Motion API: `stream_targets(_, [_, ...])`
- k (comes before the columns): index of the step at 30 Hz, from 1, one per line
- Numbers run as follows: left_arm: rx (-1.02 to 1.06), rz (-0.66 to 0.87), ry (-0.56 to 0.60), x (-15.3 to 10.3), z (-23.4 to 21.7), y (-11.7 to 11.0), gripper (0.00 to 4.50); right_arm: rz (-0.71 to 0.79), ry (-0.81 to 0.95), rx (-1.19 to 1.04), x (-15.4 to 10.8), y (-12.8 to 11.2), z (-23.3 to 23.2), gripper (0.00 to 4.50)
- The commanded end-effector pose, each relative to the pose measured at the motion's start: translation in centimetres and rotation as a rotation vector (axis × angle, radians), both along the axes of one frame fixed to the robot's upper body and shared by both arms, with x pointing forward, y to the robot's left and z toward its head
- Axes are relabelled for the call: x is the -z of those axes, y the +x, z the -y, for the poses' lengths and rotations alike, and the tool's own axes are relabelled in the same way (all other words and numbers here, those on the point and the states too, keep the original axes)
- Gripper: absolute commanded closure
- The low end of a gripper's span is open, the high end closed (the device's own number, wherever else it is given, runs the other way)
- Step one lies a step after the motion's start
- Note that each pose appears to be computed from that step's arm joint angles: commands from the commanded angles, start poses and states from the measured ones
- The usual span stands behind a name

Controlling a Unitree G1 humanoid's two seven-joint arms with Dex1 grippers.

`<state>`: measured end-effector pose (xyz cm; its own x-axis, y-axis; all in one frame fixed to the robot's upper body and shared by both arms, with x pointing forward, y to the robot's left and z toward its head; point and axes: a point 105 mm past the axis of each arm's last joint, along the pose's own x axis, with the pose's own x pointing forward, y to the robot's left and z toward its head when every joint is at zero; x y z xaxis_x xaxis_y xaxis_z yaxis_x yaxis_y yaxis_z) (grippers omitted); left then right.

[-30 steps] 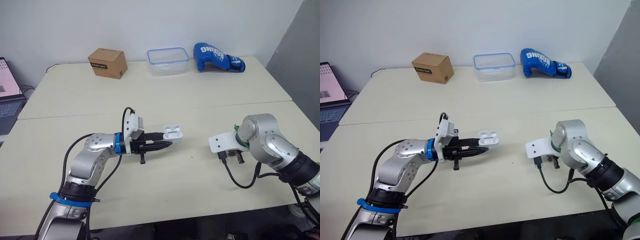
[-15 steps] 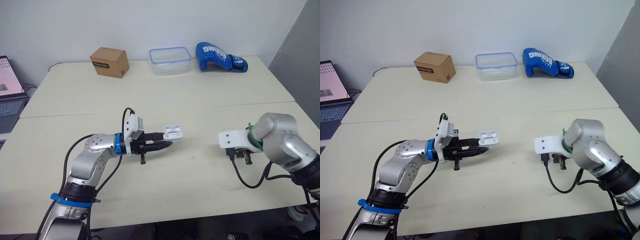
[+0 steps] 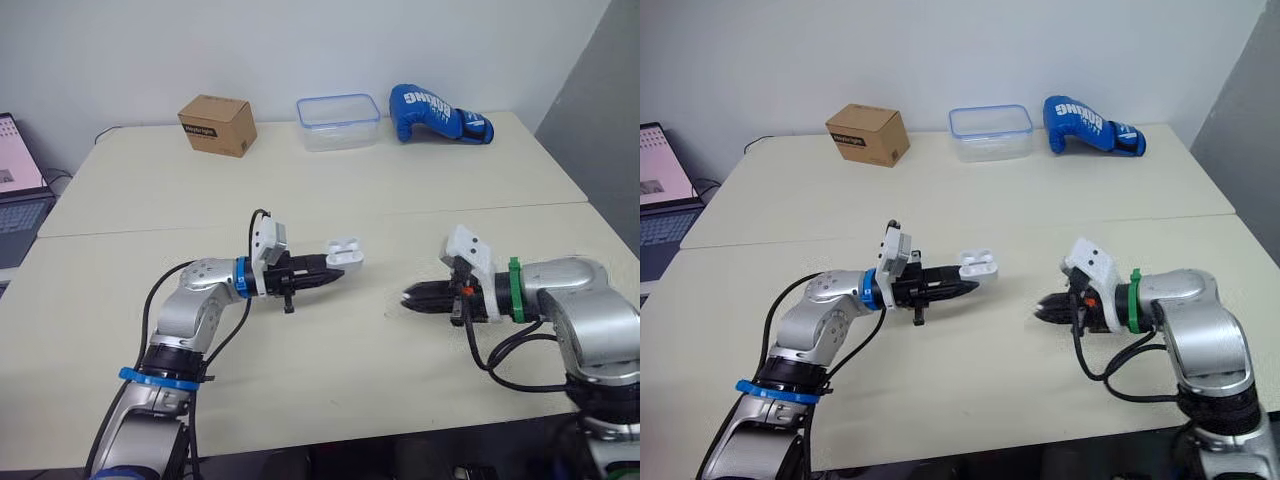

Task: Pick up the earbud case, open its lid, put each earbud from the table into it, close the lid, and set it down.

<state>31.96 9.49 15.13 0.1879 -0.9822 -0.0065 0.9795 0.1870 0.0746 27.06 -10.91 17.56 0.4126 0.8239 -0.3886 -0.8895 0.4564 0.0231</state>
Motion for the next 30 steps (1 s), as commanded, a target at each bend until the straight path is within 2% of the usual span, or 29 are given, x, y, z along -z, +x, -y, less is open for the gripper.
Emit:
stream_targets(1, [0.027, 0.044, -0.002, -0.9, 0.2, 0.2, 3.73, 0.104, 0.138, 0.051, -2.1, -0.2, -0.8, 4.11])
stream_targets(4, [0.034, 0.043, 0.002, -0.9, 0.3, 0.3, 3.73, 0.153, 0.225, 0.065, -3.0, -0.2, -2.1, 4.11])
stream_targets(13, [0.028, 0.061, 0.006, -1.0, 0.4, 0.5, 3.73, 0.269, 0.300, 0.095, -4.4, 0.6, -5.1, 4.11])
stream_targets(21, [0.017, 0.069, -0.013, -1.3, 1.0, 0.7, 3.73, 0.285, 0.354, 0.118, -5.3, 1.1, -6.9, 4.11])
stream_targets(30, [-0.004, 0.068, -0.039, -1.6, 1.3, 0.9, 3.73, 0.256, 0.357, 0.170, -4.5, 1.4, -7.8, 4.11])
